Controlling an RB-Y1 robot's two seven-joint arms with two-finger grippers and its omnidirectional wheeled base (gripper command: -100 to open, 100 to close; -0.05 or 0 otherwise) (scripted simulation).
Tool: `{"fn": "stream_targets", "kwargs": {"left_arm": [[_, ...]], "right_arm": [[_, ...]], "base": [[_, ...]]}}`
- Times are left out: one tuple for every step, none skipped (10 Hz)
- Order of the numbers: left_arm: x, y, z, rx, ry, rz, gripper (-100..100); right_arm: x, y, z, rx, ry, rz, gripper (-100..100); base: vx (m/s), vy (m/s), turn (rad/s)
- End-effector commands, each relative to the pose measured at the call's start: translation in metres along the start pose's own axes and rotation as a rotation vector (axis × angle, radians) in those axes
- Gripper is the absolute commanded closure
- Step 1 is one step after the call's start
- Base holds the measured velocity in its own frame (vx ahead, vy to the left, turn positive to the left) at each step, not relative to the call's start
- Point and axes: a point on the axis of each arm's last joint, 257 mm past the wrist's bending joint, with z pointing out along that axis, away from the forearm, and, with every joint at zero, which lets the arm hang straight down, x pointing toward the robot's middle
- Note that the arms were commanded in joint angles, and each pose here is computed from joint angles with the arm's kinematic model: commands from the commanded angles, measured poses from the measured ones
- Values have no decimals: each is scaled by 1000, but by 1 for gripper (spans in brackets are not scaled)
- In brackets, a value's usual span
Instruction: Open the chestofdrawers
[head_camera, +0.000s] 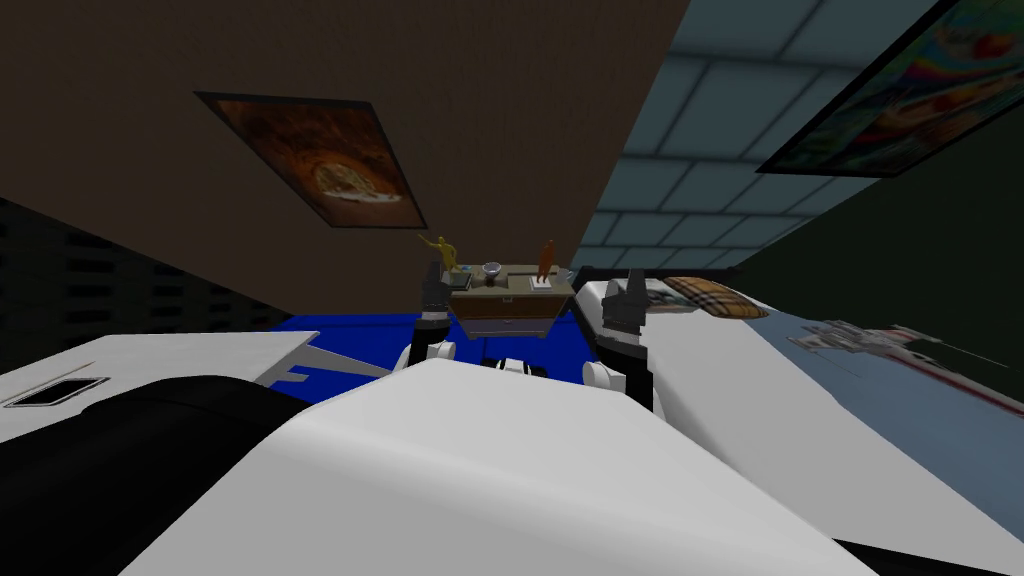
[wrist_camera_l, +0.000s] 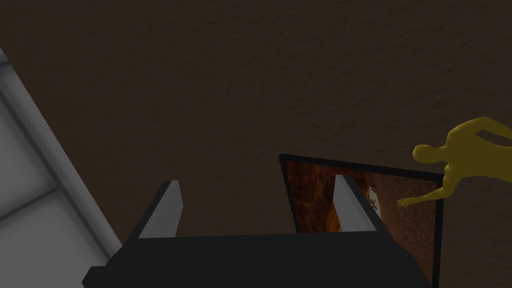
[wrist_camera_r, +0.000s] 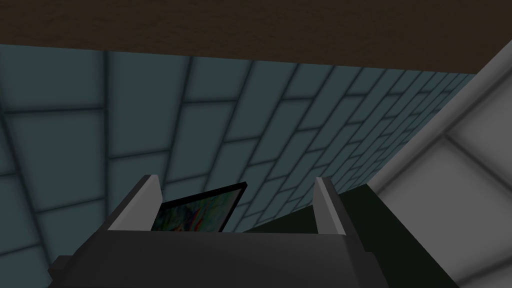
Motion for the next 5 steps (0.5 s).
{"fn": "stream_targets", "kwargs": {"left_arm": [[4,6,-3,-2,33,17,-100],[6,11,-5,-4,50,27,-100],[8,16,-8,-7,68,37,-100],[10,22,-11,-11,86,48,-100],[12,29,-14,-16,104,59,-100]], "right_arm": [[0,0,0,0,0,0,0],[0,0,0,1,0,0,0],[0,0,0,1,0,0,0],[0,0,0,1,0,0,0],[0,0,0,1,0,0,0]], "base": [[22,-11,6],[35,-20,6],[36,-23,8],[41,-28,8],[45,-32,10]]}}
